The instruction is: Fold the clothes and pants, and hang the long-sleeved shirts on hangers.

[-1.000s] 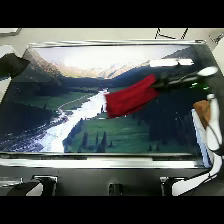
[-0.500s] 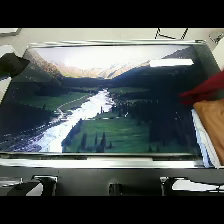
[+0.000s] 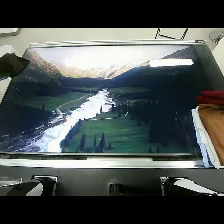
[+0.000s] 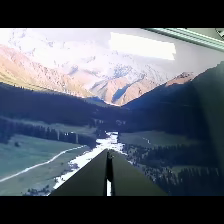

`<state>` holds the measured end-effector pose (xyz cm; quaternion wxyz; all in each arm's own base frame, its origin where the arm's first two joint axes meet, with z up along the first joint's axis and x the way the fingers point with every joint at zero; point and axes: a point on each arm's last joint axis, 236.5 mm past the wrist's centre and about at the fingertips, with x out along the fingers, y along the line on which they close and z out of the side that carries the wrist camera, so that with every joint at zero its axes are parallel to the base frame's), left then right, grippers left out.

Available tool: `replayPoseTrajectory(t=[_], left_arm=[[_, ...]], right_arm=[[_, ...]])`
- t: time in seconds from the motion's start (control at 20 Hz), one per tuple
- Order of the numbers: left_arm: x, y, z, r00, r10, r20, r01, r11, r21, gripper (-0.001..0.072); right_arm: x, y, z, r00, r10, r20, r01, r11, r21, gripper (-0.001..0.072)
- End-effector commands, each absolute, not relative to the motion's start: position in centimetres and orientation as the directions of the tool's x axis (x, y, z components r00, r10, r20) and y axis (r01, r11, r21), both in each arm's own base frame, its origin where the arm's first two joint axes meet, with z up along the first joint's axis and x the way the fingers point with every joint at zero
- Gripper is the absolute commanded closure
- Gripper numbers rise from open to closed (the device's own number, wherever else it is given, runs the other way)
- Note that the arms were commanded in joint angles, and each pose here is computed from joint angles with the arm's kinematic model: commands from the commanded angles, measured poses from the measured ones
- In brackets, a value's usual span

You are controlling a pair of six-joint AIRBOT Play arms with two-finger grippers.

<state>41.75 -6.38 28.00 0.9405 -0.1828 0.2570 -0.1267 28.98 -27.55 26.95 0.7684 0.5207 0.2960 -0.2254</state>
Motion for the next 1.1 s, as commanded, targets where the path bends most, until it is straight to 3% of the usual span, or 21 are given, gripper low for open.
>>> replayPoseTrajectory(t=[0.0, 0.15, 0.3, 0.6, 0.65, 0.7, 0.75, 0.8, 0.85, 0.95, 1.05], left_arm=[[41.7, -6.4, 28.0, 0.836, -0.332, -0.437, 0.158, 0.908, -0.388, 0.0684], [41.7, -6.4, 28.0, 0.836, -0.332, -0.437, 0.158, 0.908, -0.388, 0.0684], [41.7, -6.4, 28.0, 0.836, -0.333, -0.437, 0.158, 0.908, -0.389, 0.0684], [41.7, -6.7, 28.2, 0.833, -0.347, -0.43, 0.166, 0.899, -0.404, 0.0684], [41.7, -6.8, 28.2, 0.833, -0.35, -0.428, 0.167, 0.898, -0.408, 0.0684], [41.7, -7.0, 28.3, 0.832, -0.356, -0.425, 0.171, 0.894, -0.415, 0.0684], [41.6, -7.2, 28.4, 0.831, -0.366, -0.419, 0.176, 0.887, -0.427, 0.0684], [41.6, -7.5, 28.7, 0.829, -0.381, -0.409, 0.184, 0.877, -0.444, 0.0684], [41.7, -7.9, 29.4, 0.835, -0.397, -0.381, 0.196, 0.862, -0.468, 0.0684], [42.7, -8.0, 32.7, 0.882, -0.399, -0.25, 0.226, 0.824, -0.52, 0.0685], [44.1, -7.2, 36.5, 0.935, -0.338, -0.111, 0.259, 0.861, -0.438, 0.0687]], right_arm=[[23.4, -28.2, 24.3, 0.569, -0.064, -0.82, 0.804, 0.256, 0.538, 0.0678], [18.3, -28.8, 20.5, 0.354, -0.141, -0.924, 0.926, 0.191, 0.326, 0.0676], [11.9, -27.3, 13.4, 0.081, -0.067, -0.995, 0.986, 0.148, 0.07, 0.0676], [10.4, -25.9, 4.5, 0.005, 0.025, -1.0, 0.989, 0.146, 0.009, 0.0668], [10.5, -26.0, 4.1, 0.011, 0.024, -1.0, 0.989, 0.146, 0.015, 0.0553], [10.7, -26.0, 4.1, 0.019, 0.023, -1.0, 0.989, 0.146, 0.022, 0.0287], [11.2, -26.5, 4.4, 0.037, -0.001, -0.999, 0.988, 0.151, 0.037, 0.008], [12.0, -27.2, 5.4, 0.073, -0.032, -0.997, 0.983, 0.169, 0.067, -0.0001], [13.7, -28.4, 7.1, 0.144, -0.086, -0.986, 0.974, 0.187, 0.126, 0.0001], [20.1, -32.3, 14.4, 0.427, -0.286, -0.858, 0.897, 0.253, 0.362, 0.0005], [27.5, -34.1, 25.5, 0.687, -0.453, -0.568, 0.726, 0.459, 0.512, 0.0006]])
